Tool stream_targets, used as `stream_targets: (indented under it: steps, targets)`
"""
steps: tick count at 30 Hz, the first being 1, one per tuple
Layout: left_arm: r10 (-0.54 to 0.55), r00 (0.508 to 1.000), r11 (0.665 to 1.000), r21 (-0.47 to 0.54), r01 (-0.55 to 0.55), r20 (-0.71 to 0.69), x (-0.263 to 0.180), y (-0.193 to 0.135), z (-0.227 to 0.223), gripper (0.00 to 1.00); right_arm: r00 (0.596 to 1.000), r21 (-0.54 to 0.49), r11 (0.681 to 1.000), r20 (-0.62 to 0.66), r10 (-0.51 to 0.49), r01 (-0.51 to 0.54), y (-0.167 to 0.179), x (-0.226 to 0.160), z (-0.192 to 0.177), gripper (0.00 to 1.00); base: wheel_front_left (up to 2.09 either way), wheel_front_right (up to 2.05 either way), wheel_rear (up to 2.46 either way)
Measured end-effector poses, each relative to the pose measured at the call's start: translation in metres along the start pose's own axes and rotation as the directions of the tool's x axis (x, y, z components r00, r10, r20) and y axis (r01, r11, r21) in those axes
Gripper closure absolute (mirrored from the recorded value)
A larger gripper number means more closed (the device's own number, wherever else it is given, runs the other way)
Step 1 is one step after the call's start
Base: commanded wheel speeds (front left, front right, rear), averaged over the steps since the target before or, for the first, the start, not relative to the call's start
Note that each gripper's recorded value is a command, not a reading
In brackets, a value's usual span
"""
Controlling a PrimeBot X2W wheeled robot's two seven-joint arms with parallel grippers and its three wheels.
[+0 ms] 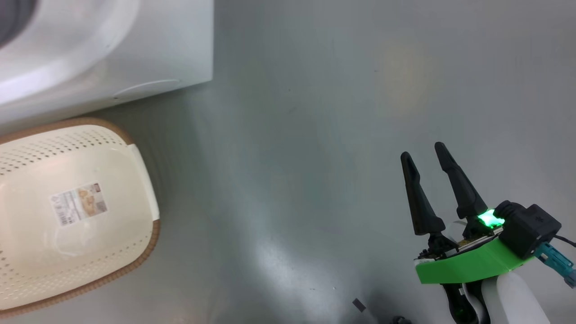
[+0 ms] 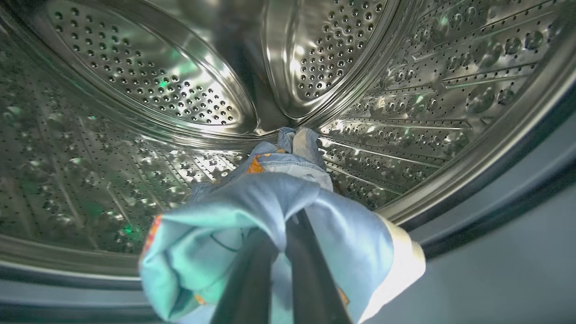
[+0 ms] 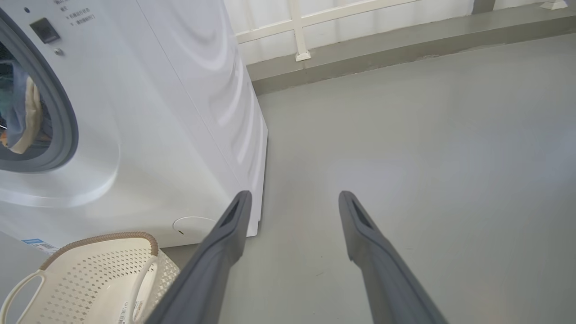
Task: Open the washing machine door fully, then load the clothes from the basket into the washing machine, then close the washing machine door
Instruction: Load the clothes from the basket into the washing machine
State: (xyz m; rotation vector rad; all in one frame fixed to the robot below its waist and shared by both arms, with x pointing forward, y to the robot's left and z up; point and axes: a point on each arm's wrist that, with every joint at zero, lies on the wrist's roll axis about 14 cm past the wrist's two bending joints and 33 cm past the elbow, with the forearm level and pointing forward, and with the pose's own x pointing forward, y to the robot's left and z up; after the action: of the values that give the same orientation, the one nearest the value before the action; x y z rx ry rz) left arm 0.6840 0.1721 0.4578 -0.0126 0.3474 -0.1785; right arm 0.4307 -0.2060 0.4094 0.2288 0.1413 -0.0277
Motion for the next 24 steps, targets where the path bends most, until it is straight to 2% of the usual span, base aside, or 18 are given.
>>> stream_targets:
  steps: [7,12,16,17,23,24]
  targets:
    - [0.031,0.999,0.999,-0.027,-0.031,0.008,0.039,0.006,0.004,1.0,1.0,-0.002,1.0,-0.003,-0.031,0.031,-0.009,0.002,-0.001,0.0,0.0,0.0,0.0]
    - [0.085,0.988,0.996,-0.036,-0.081,0.129,0.06,0.019,0.027,1.0,0.997,-0.003,0.998,-0.026,-0.066,0.066,-0.016,-0.003,-0.007,0.0,0.0,0.0,0.0]
    - [0.119,0.948,0.993,-0.042,-0.112,0.294,0.071,0.022,0.055,1.0,0.995,0.0,0.996,-0.045,-0.093,0.093,-0.025,-0.004,-0.013,0.0,0.0,0.0,0.0]
    - [0.119,0.948,0.993,-0.042,-0.112,0.294,0.071,0.022,0.055,1.0,0.995,0.0,0.996,-0.045,-0.093,0.093,-0.025,-0.004,-0.013,0.0,0.0,0.0,0.0]
    - [0.183,0.849,0.982,-0.045,-0.186,0.495,0.078,0.029,0.082,1.0,0.994,-0.009,0.996,-0.062,-0.094,0.094,-0.027,0.002,-0.021,0.0,0.0,0.0,0.0]
    - [0.185,0.844,0.981,-0.043,-0.189,0.503,0.081,0.029,0.081,1.0,0.993,-0.009,0.996,-0.064,-0.094,0.094,-0.027,0.003,-0.022,0.0,0.0,0.0,0.0]
